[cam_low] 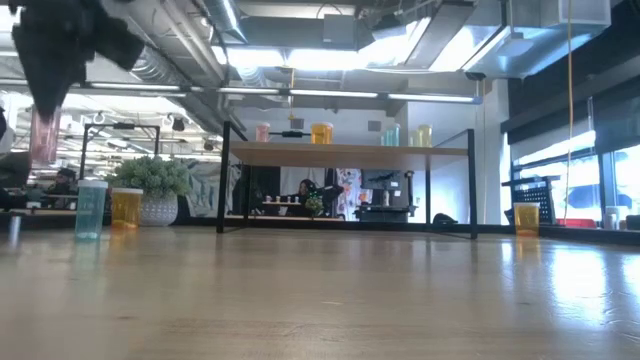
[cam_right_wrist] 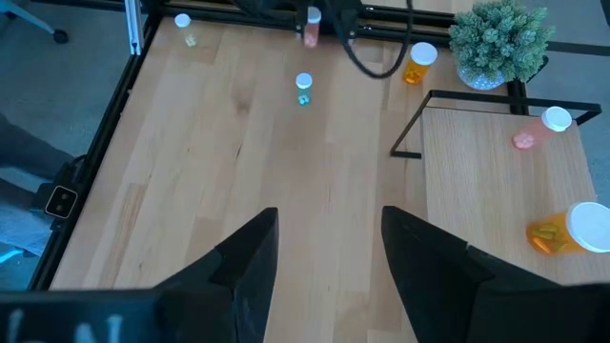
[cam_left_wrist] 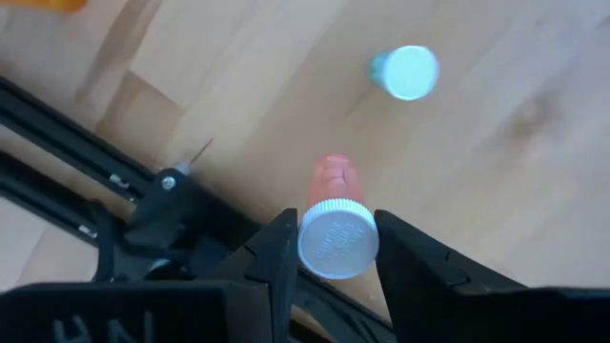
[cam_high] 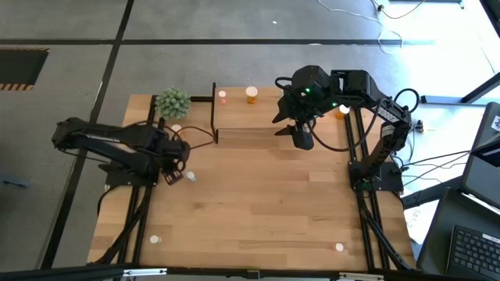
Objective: Pick and place medicine bottles onto shelf by color
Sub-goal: Put the top red medicine bottle on the shelf, aligned with the other red medicine bottle
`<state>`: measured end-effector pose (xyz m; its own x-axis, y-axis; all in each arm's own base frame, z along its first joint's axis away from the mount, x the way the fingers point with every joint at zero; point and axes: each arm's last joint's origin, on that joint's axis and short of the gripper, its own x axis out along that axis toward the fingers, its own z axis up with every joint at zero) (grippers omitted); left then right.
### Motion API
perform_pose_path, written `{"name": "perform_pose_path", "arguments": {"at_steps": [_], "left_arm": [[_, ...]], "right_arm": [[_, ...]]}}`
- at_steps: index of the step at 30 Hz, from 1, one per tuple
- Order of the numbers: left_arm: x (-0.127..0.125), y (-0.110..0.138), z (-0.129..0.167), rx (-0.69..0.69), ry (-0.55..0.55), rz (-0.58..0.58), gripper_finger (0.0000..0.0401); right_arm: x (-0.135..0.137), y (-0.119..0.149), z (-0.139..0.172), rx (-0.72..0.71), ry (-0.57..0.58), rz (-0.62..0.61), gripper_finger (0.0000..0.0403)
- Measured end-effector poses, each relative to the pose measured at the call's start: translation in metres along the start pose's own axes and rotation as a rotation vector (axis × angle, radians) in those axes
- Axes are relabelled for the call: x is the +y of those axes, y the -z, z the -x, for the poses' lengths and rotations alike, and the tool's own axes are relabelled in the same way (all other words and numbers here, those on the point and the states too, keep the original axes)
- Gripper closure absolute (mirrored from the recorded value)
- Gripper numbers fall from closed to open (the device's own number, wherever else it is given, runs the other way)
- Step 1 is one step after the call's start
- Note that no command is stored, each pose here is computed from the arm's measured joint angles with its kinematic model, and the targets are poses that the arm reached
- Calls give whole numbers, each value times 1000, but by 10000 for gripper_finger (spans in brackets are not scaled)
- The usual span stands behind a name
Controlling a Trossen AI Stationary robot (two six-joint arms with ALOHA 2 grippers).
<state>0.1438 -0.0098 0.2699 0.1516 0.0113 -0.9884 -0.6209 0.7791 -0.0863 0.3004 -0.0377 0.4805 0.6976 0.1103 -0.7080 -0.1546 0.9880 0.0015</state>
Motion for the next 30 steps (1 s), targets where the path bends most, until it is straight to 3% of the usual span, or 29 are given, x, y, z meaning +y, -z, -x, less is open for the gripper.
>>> {"name": "perform_pose_path", "arguments": {"at_steps": [10, 17, 24, 30], "left_arm": [[-6, -10, 60, -155, 106, -44, 282], [-14, -23, 92, -303, 100, -82, 282], [-33, -52, 118, -406, 90, -187, 282], [-40, -86, 131, -434, 47, -261, 282]], "right_arm": [[0, 0, 0, 0, 0, 0, 212], [0, 0, 0, -1, 0, -1, 212], [0, -1, 0, -6, 6, 1, 212], [-3, -2, 0, 0, 119, 5, 212]]}}
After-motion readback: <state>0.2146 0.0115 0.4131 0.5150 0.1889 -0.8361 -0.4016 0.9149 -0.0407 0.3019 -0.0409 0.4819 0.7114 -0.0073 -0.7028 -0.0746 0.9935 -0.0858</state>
